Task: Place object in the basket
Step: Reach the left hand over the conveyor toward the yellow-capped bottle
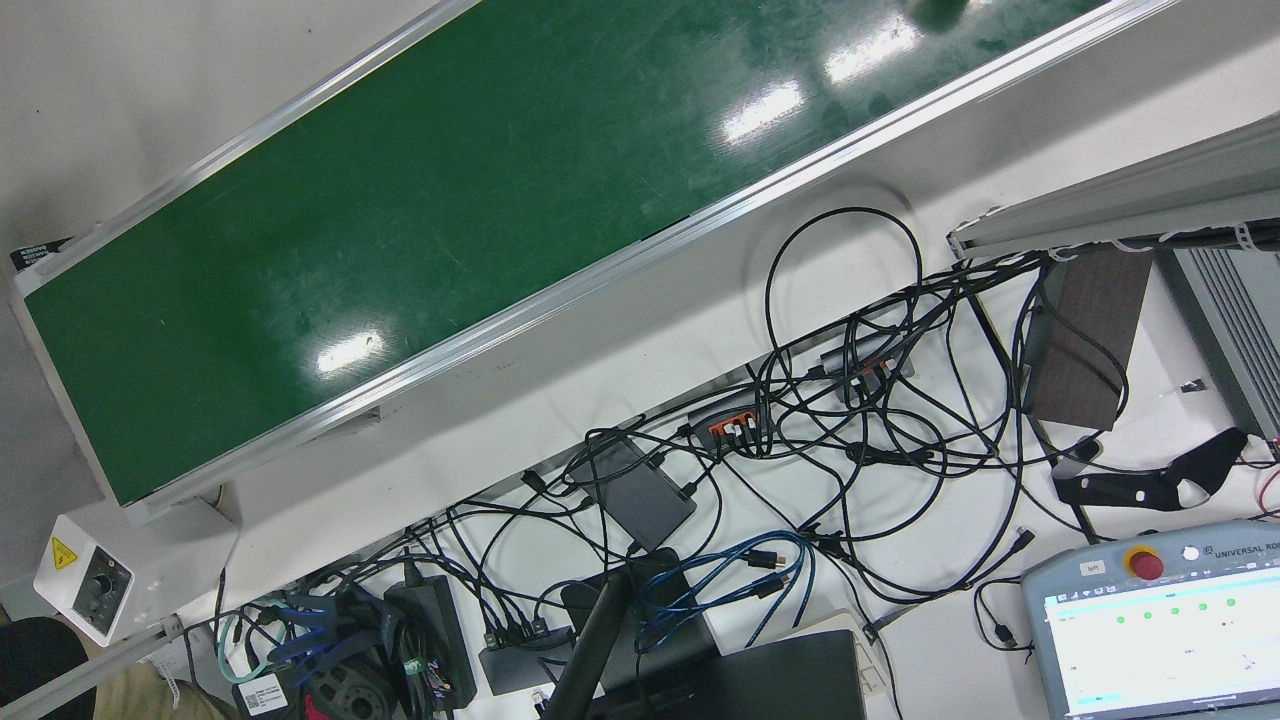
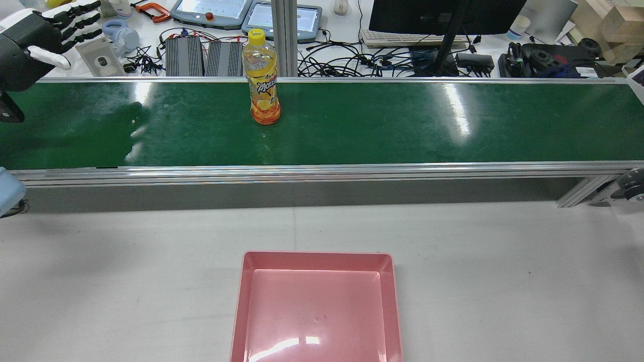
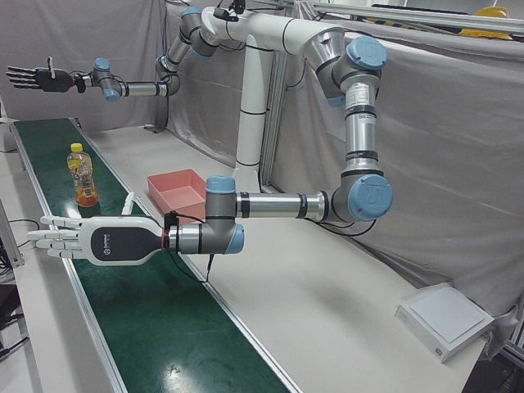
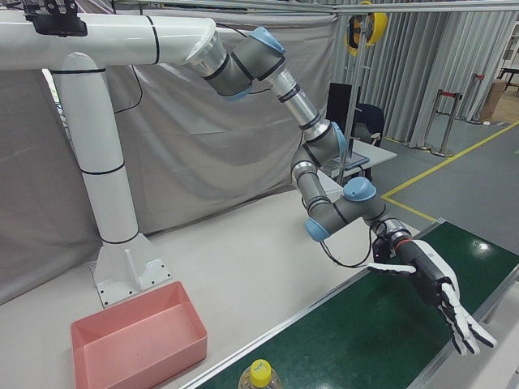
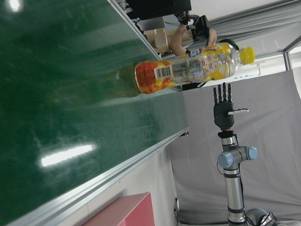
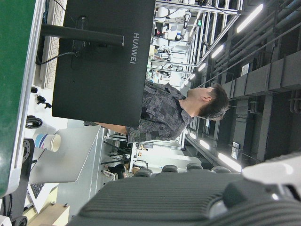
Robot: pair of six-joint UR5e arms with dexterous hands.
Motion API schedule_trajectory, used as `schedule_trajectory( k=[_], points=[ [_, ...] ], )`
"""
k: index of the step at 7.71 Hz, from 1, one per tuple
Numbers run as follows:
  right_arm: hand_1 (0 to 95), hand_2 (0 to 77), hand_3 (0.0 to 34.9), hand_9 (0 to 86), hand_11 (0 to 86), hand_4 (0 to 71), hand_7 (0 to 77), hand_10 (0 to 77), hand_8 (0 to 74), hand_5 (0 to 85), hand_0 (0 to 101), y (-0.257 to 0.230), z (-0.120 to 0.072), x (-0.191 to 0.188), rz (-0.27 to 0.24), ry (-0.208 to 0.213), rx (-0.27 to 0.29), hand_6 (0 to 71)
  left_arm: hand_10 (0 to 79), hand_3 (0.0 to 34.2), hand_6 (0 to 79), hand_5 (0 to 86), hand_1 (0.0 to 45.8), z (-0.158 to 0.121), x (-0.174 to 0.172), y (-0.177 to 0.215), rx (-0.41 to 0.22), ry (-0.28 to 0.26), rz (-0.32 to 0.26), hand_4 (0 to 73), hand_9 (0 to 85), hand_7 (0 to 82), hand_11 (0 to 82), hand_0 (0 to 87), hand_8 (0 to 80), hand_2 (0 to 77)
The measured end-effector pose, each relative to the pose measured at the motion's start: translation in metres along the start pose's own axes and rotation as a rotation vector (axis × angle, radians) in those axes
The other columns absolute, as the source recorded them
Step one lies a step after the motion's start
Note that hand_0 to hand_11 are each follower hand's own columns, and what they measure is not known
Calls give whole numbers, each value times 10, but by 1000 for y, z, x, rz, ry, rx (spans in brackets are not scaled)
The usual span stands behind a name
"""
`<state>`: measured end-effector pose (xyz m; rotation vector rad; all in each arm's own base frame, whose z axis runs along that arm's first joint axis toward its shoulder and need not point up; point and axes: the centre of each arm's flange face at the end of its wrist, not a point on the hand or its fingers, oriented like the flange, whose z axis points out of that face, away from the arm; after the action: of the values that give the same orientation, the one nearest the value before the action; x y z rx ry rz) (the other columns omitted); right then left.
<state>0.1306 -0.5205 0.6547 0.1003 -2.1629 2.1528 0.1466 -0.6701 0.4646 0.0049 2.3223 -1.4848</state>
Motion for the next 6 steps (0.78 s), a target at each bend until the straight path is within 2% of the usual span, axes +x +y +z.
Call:
schedule_trajectory(
  k=[2,6],
  points=[
    [0,5,2,0,0,0,5,0,0,0,3,0,0,0,0,0,-1,0,76,0,0,76,22,24,-42,33,-44,-50,-20,153,87,5,125,487,44,0],
    [0,5,3,0,0,0,5,0,0,0,1,0,0,0,0,0,1,0,82,0,0,49,16,49,-50,60,-90,-46,6,131,82,5,125,469,44,0]
  ],
)
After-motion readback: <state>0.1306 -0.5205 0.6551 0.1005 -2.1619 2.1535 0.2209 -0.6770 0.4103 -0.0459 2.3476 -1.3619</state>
